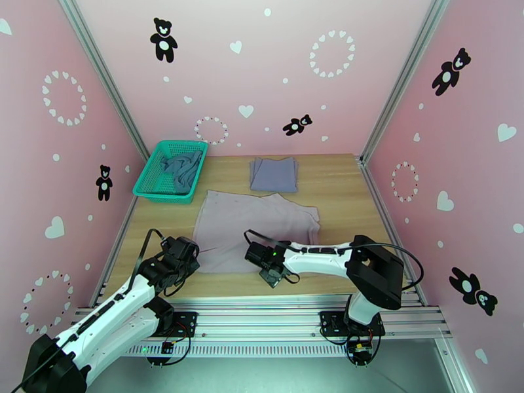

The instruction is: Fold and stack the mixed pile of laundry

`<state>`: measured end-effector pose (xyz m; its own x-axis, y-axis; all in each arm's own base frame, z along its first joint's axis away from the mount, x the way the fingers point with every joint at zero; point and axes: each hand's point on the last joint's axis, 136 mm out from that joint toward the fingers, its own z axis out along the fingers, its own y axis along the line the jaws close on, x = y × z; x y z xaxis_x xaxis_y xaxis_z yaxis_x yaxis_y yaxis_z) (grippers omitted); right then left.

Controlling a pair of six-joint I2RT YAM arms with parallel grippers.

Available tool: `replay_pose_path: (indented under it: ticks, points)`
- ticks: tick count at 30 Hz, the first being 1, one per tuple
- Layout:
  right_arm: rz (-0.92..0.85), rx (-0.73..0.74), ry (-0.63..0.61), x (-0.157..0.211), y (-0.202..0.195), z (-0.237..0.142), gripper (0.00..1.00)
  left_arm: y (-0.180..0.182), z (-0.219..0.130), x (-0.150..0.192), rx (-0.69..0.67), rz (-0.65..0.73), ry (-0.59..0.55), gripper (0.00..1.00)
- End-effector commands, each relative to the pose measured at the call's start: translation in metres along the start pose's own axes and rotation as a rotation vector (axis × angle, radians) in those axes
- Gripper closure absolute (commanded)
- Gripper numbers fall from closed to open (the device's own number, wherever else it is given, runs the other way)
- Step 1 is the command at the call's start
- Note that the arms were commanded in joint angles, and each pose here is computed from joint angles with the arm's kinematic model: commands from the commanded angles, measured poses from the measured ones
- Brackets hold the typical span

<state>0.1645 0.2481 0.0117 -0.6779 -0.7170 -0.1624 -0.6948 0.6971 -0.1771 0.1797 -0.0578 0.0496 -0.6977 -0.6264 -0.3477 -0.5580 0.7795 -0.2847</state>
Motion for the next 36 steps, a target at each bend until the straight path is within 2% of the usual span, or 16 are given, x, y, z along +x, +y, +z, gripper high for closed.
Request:
replay_pose_path:
  ticks: [1,6,13,19,33,34,36]
  points:
    - [0.000,0.064,0.083,0.026,-0.014,0.005,1.00,0.008,-0.004,0.006,-0.025,0.008,0.026,1.00]
    - [-0.001,0.063,0.074,0.029,-0.019,-0.020,1.00,0.010,-0.016,0.005,-0.051,0.012,0.039,1.00]
    - [-0.027,0.092,0.032,0.006,-0.030,-0.048,1.00,-0.007,-0.031,-0.021,-0.100,0.069,-0.010,1.00]
    - [-0.065,0.114,0.063,-0.010,-0.044,-0.046,1.00,-0.028,-0.016,-0.032,-0.135,0.126,0.012,1.00]
    - [-0.118,0.091,0.144,-0.043,-0.071,-0.019,1.00,-0.037,0.017,-0.060,-0.250,0.182,0.027,1.00]
    - [-0.119,0.089,0.148,-0.044,-0.071,-0.017,1.00,-0.045,0.016,-0.066,-0.240,0.180,0.018,0.98]
    - [-0.119,0.089,0.153,-0.047,-0.071,-0.013,1.00,-0.048,0.021,-0.067,-0.247,0.185,0.024,0.84]
